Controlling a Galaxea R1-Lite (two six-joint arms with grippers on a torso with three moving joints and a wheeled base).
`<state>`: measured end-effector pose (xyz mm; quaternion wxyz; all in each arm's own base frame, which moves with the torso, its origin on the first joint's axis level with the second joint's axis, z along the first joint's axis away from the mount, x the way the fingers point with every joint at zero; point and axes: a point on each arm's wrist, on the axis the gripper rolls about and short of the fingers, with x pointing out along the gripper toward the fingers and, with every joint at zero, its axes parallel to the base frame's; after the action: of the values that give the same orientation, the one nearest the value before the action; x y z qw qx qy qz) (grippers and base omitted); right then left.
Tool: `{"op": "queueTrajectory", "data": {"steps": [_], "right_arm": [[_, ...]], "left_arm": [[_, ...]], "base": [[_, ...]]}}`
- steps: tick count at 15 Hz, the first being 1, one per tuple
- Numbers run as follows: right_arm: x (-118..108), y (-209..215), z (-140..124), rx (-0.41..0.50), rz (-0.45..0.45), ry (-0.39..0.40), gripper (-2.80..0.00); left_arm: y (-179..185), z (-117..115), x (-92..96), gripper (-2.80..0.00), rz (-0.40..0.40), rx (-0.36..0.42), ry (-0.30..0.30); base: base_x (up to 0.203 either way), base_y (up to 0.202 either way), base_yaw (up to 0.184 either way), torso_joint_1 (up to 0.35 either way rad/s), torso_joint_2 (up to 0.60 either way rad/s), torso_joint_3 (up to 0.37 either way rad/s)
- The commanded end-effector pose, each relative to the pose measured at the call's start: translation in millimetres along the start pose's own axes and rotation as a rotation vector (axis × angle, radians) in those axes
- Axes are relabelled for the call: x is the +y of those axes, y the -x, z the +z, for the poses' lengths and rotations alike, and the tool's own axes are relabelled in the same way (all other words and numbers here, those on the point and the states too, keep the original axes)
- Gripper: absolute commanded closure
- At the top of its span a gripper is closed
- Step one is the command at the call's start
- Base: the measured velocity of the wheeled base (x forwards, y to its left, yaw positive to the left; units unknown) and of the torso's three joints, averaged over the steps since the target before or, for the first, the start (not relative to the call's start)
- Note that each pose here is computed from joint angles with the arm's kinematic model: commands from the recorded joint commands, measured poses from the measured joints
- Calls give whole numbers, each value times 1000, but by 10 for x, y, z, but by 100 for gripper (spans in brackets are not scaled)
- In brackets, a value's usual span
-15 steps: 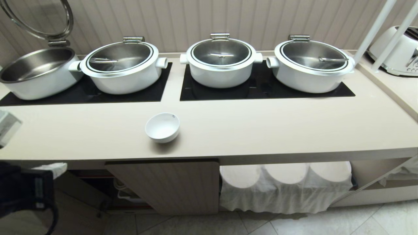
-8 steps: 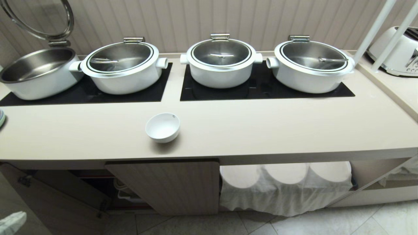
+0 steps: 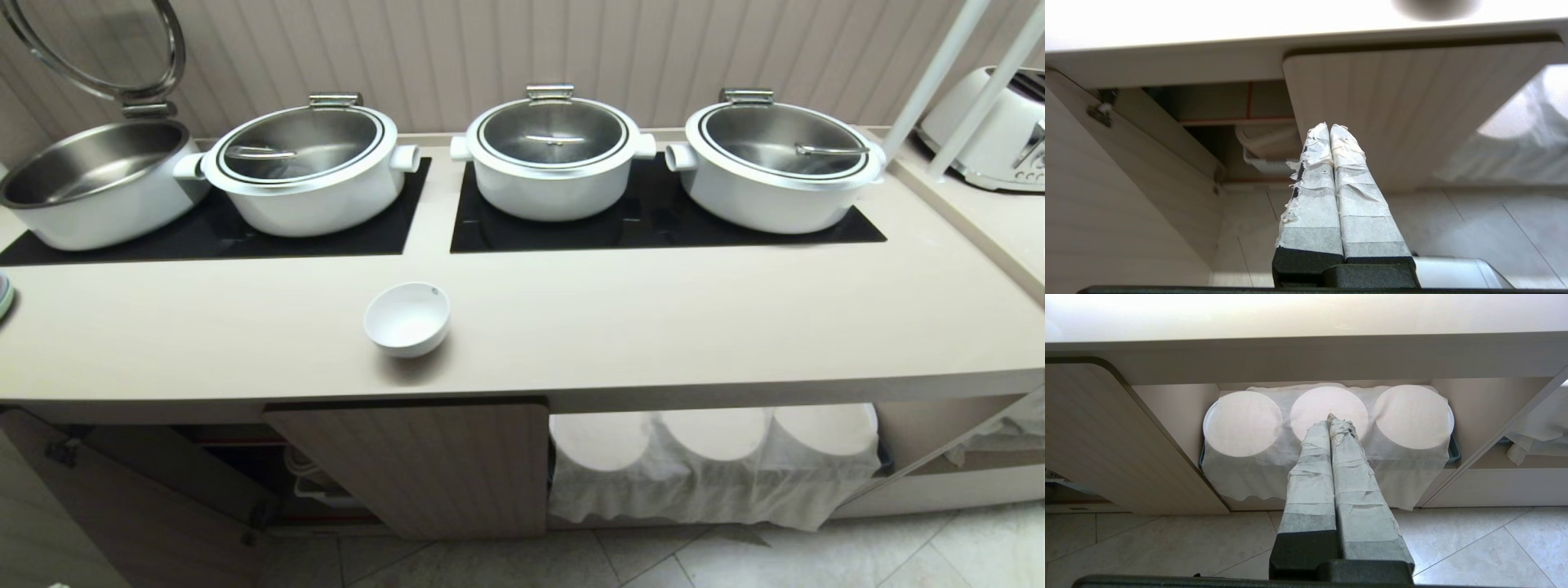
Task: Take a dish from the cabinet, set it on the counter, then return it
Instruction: Pick up the bowl from the table
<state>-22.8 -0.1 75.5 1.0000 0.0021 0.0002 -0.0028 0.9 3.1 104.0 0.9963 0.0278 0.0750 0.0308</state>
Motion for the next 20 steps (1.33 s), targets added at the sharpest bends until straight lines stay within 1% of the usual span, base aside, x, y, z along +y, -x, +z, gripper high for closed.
{"op": "queueTrajectory", "data": {"steps": [1, 3, 7, 20], "right_arm": [[0, 0, 0, -1, 1, 0, 0], [0, 0, 0, 0, 1, 0, 0], [0, 0, 0, 0, -1, 0, 0], [0, 0, 1, -2, -1, 0, 0]], "left_arm": [[30, -122, -12, 0, 42, -60, 0], [83, -185, -25, 0, 3, -79, -2], [194, -305, -34, 0, -44, -159, -1], [195, -311, -34, 0, -47, -156, 2]], "base": [[0, 0, 0, 0, 0, 0], [0, 0, 0, 0, 0, 0], [0, 0, 0, 0, 0, 0], [0, 0, 0, 0, 0, 0]]}}
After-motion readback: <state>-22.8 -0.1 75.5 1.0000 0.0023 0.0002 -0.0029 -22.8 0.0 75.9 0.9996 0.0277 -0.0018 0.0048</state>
